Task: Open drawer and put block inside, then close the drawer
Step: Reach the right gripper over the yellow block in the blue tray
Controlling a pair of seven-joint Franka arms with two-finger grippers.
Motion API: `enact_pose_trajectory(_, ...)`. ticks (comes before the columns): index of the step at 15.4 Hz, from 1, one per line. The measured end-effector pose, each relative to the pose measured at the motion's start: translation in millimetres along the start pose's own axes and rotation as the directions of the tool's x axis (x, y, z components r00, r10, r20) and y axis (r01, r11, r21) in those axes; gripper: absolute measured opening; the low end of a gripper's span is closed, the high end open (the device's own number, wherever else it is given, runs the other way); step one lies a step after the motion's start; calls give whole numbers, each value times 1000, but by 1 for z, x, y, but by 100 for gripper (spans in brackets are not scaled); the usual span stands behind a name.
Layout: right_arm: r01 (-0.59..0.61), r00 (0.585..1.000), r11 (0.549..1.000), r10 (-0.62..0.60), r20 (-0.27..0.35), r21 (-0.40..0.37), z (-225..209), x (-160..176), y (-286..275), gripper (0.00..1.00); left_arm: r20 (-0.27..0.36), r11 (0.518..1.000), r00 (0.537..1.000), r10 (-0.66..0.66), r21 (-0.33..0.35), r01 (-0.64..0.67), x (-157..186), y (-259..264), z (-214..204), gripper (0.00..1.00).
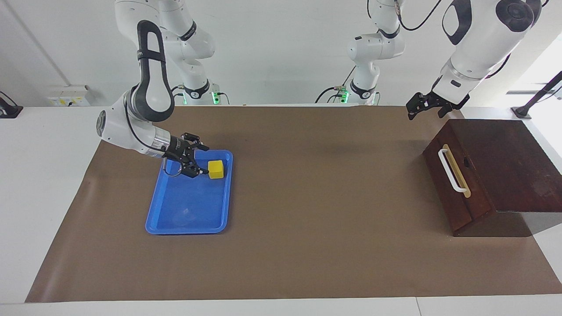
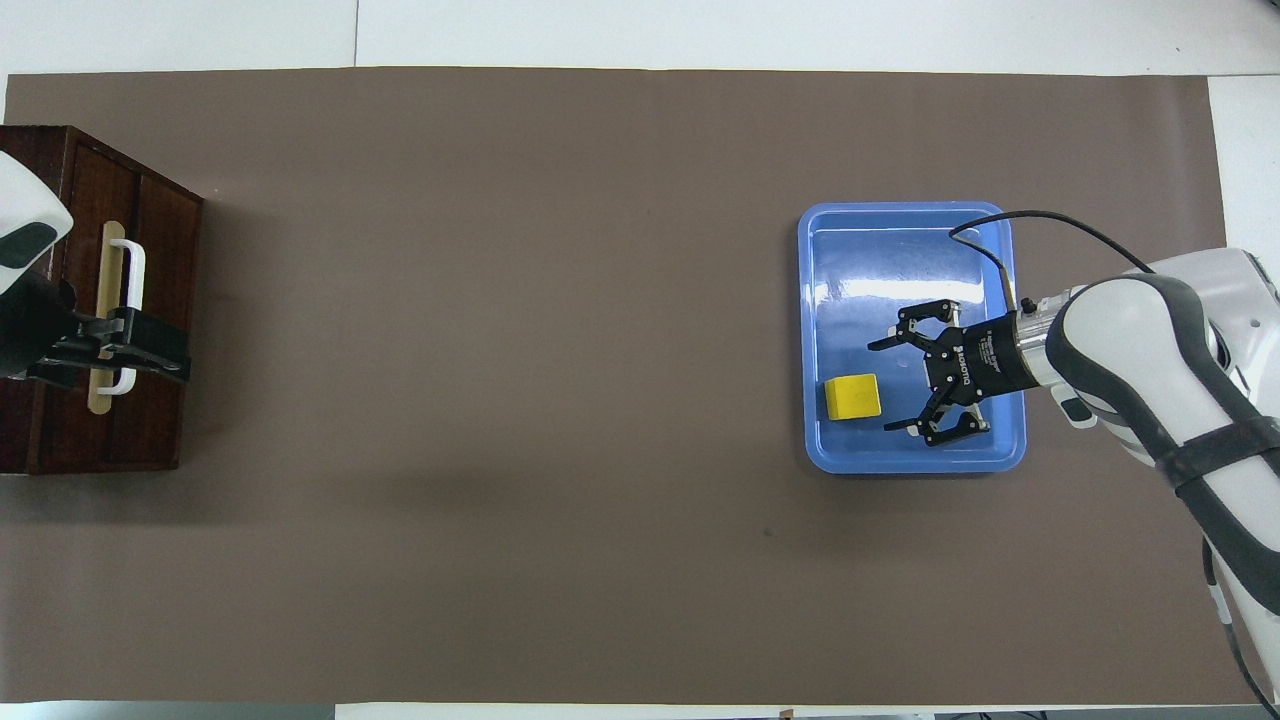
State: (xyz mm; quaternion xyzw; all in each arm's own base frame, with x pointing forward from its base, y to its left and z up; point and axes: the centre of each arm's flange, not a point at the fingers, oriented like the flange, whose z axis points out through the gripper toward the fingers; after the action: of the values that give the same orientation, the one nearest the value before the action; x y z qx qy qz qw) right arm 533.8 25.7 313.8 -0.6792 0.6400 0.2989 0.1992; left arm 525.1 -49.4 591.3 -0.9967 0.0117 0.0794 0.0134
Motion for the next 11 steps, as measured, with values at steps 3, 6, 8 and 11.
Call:
enact_pose_trajectory(3,45,999,999,-45,-11,28,4,6,-2,100,0,1000,1000,0,0,0,0,0,0,100)
enact_pose_trajectory(6,66,998,996,-67,19,66,10,11,-3,100,1,1000,1000,1,0,-1,0,0,0,100)
enact_pose_trajectory(8,66,998,994,-68,19,84,20,19,-2,100,0,1000,1000,23,3,-23,-1,9,-1,100)
enact_pose_trajectory(11,72,997,994,-74,22,78,28,19,0,100,-6,998,999,54,11,-54,-5,32,-3,100)
